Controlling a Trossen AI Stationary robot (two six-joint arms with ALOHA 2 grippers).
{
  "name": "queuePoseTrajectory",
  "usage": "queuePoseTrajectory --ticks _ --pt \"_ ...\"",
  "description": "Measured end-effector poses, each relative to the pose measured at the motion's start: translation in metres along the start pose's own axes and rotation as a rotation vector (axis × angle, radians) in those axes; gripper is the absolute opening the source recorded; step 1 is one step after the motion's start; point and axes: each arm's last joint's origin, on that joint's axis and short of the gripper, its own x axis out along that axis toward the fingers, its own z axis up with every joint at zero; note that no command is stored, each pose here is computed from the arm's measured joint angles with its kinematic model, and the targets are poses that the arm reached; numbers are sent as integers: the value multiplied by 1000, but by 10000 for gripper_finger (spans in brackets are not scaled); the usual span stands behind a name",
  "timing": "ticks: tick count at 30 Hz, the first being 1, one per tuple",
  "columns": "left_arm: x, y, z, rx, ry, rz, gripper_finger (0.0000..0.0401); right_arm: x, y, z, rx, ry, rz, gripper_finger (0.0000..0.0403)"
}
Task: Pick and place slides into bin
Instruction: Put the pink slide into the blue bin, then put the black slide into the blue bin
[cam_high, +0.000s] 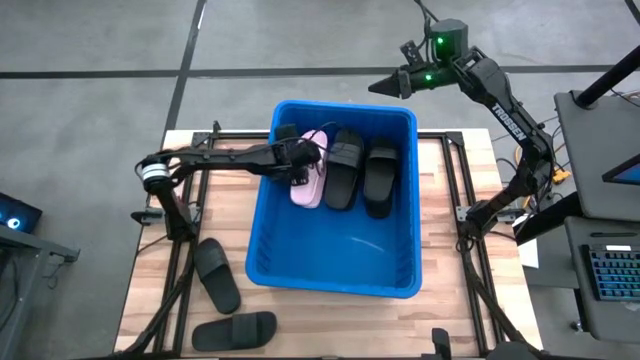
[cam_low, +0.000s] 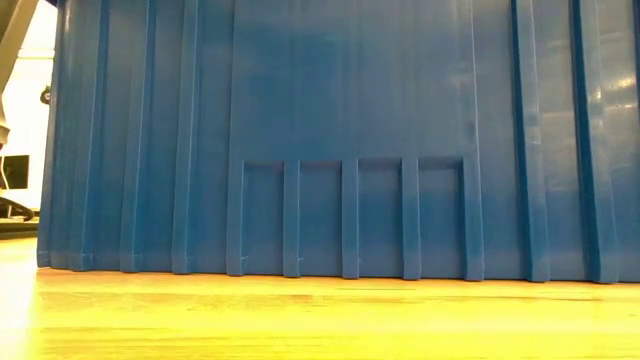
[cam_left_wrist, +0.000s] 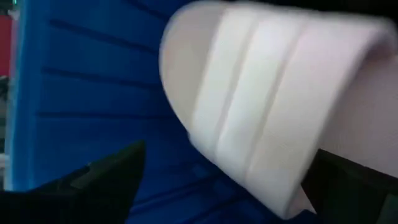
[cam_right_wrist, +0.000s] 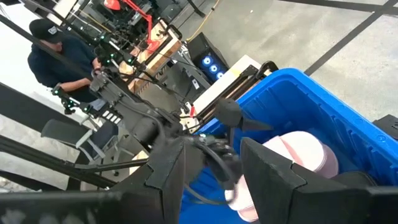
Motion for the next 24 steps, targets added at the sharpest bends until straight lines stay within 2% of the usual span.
queuePoseTrajectory --ticks 5,9,18,21,24 --pt "-19 11 0 -27 -105 -145 382 0 0 0 -1 0 0 146" --pt "-41 20 -3 -83 -153 -211 382 0 0 0 0 0 0 146" --pt "-128 65 -22 -456 -426 -429 382 0 0 0 -23 -1 0 146" --pt "-158 83 -34 -573 -551 -556 382 0 0 0 -49 0 0 146" --pt "-187 98 -49 -680 -659 -733 382 0 0 0 -53 0 0 146"
